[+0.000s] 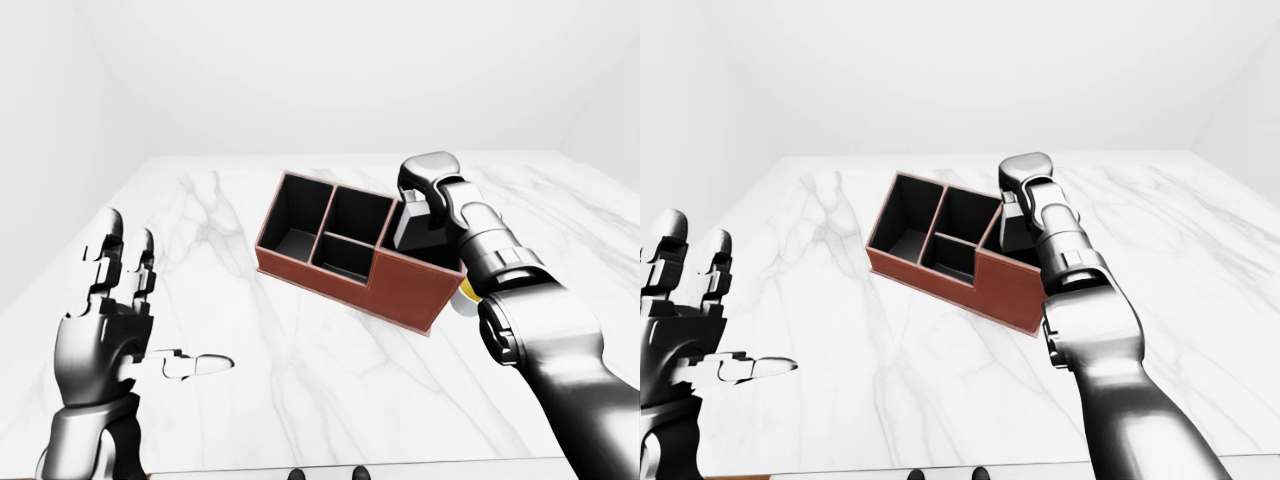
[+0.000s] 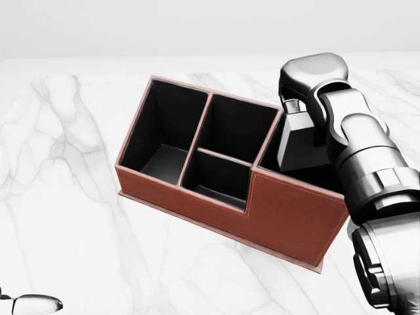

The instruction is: Pick up the book and place it in the right compartment of the caddy.

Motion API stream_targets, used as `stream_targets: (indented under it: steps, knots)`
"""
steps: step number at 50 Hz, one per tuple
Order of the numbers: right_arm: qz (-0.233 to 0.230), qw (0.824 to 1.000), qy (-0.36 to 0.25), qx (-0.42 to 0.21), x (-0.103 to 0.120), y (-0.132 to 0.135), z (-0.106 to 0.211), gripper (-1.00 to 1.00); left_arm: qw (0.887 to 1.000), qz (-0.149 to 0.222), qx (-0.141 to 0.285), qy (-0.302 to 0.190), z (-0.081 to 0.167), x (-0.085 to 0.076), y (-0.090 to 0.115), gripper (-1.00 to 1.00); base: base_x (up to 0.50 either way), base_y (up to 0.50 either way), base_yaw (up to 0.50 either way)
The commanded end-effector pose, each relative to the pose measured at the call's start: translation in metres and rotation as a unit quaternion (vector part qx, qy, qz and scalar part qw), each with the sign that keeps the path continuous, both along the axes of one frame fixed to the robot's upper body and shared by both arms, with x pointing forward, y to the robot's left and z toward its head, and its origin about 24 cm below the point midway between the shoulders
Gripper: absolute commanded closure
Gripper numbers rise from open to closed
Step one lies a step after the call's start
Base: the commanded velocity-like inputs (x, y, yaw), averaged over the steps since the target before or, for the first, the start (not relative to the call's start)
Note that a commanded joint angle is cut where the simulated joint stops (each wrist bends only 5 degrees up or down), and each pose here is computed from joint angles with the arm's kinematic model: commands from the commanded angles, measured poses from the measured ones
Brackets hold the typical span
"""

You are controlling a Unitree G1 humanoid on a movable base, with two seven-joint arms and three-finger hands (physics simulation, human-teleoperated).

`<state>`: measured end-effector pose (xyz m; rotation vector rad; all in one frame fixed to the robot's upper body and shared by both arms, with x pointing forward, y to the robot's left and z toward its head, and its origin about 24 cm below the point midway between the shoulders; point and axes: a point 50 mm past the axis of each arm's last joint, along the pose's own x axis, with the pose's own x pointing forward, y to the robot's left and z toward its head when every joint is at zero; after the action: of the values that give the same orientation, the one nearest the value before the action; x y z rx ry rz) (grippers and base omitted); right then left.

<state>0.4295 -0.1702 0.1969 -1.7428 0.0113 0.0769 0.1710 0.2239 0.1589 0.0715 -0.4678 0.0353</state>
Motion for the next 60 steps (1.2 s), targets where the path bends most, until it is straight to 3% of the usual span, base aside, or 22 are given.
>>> stream_targets:
  steps: [1, 60]
  knots:
    - [-0.016, 0.999, -0.033, -0.013, 0.001, -0.003, 0.007, 1.00, 1.000, 0.003, 0.003, -0.004, 0.002, -0.002, 0.001, -1.00, 0.00, 0.00, 0.00]
    - [-0.052, 0.998, -0.016, -0.024, -0.004, -0.006, -0.030, 1.00, 1.000, 0.012, 0.000, 0.023, -0.009, 0.001, 0.005, -1.00, 0.00, 0.00, 0.00]
